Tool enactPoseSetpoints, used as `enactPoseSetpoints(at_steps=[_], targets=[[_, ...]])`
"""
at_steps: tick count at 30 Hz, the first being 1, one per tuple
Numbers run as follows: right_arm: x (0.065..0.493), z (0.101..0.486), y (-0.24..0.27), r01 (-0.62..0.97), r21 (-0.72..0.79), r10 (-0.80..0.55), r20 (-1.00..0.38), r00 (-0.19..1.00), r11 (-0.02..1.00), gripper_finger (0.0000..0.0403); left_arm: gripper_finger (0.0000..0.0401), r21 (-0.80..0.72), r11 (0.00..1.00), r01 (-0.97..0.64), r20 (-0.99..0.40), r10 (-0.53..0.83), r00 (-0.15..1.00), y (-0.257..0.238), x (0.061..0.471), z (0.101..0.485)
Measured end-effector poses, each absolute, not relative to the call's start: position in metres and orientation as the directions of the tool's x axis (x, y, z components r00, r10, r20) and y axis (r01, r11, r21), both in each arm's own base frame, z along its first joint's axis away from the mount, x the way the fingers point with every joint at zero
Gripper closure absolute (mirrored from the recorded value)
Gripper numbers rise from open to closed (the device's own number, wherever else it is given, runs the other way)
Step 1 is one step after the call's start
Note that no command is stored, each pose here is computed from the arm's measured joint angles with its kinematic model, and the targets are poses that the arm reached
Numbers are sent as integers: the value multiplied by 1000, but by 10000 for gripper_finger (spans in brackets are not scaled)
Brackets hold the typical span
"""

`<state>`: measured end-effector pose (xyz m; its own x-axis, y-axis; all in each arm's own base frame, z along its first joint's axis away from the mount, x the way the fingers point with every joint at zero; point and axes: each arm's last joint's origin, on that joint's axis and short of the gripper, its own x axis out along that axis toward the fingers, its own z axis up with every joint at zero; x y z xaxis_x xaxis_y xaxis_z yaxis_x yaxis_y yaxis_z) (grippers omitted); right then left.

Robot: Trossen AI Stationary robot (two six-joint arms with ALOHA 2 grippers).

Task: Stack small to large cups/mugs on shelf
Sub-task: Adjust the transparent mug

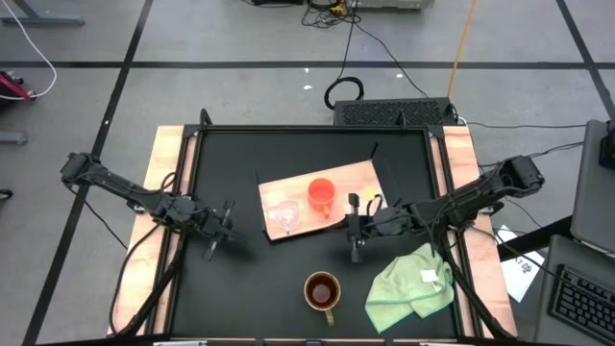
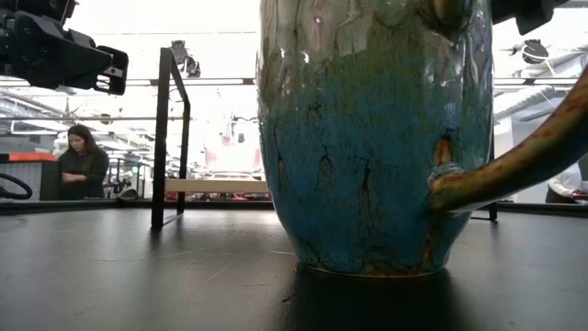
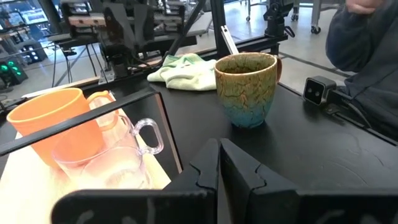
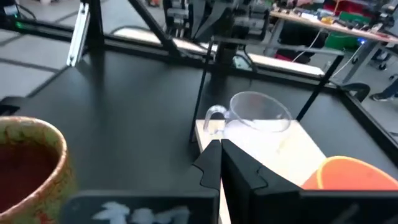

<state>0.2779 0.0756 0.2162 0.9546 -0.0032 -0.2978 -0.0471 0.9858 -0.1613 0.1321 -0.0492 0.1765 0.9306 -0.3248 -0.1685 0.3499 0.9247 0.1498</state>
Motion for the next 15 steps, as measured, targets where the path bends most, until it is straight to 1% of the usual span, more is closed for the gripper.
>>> enactPoseSetpoints(at_steps=[3, 6, 8, 15], targets=[[286, 212, 78, -56, -164, 2, -316, 949, 985, 403, 382, 148, 926, 347, -164, -323, 932, -49, 132, 177], [298, 211, 84, -125, -143, 72, -328, 942, 982, 403, 382, 144, 927, 346, -163, -323, 932, -49, 132, 177], [306, 210, 87, -147, -142, 92, -335, 938, 979, 403, 382, 138, 928, 346, -163, -323, 932, -49, 132, 177], [328, 214, 90, -146, -155, 88, -332, 939, 977, 403, 382, 143, 927, 347, -163, -323, 932, -49, 132, 177]])
